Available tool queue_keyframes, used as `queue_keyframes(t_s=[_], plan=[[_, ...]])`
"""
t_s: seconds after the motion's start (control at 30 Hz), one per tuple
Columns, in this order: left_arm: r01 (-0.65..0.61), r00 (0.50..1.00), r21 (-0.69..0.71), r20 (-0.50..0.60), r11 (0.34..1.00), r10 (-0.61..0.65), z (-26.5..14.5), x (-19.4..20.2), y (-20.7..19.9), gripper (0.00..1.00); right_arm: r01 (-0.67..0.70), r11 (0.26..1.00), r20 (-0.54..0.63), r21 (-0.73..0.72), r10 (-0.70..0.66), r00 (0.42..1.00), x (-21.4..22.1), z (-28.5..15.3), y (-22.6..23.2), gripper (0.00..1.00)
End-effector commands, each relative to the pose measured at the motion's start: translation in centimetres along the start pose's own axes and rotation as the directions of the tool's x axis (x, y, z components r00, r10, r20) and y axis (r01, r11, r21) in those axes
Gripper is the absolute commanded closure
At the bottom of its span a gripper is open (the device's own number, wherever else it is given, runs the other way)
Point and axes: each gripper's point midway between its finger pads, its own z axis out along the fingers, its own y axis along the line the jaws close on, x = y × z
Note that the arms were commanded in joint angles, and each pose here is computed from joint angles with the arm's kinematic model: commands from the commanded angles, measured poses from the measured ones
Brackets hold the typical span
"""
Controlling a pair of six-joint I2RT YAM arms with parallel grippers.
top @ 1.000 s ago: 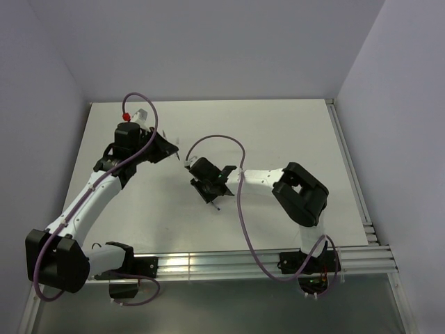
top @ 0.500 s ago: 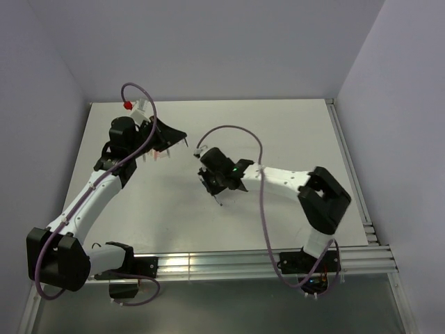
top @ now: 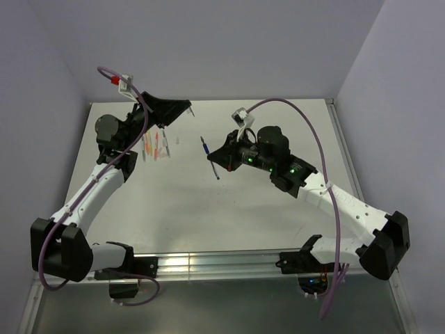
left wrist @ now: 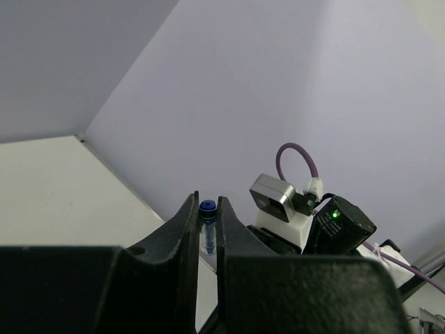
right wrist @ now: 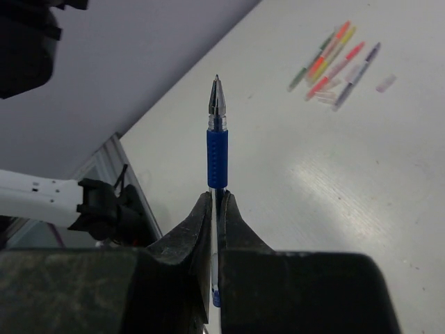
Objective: Insert the pens into the pen caps
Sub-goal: Insert the pen cap onto the pen.
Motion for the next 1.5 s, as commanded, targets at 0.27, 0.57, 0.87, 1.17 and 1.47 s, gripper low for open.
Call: queue_keyframes(t_s=[0.27, 0.57, 0.87, 1.17, 1.47], plan=[[-0.080, 0.995, 0.259, -0.031, 0.963, 0.091, 2.2, 0.0, -6.6, 1.00, 0.049, 0.980, 0.141, -0.191, -0.022, 0.990, -4.3, -2.6, 4.6, 1.00], [-0.071, 0.989, 0.276, -0.104, 0.959, 0.103, 2.1, 2.9, -7.1, 1.00, 0.060, 0.985, 0.184, -0.160, -0.029, 0.982, -5.5, -3.8, 4.1, 1.00], [-0.058, 0.987, 0.279, -0.125, 0.959, 0.096, 2.3, 4.1, -7.1, 1.00, 0.069, 0.988, 0.222, -0.137, -0.038, 0.974, -6.4, -4.7, 3.7, 1.00], [-0.050, 0.988, 0.247, -0.128, 0.968, 0.084, 2.7, 4.4, -6.1, 1.00, 0.076, 0.988, 0.233, -0.133, -0.043, 0.972, -6.6, -5.3, 3.7, 1.00], [-0.039, 0.986, 0.250, -0.149, 0.967, 0.078, 3.3, 5.2, -6.1, 1.00, 0.077, 0.990, 0.244, -0.119, -0.046, 0.969, -6.7, -5.5, 3.4, 1.00]])
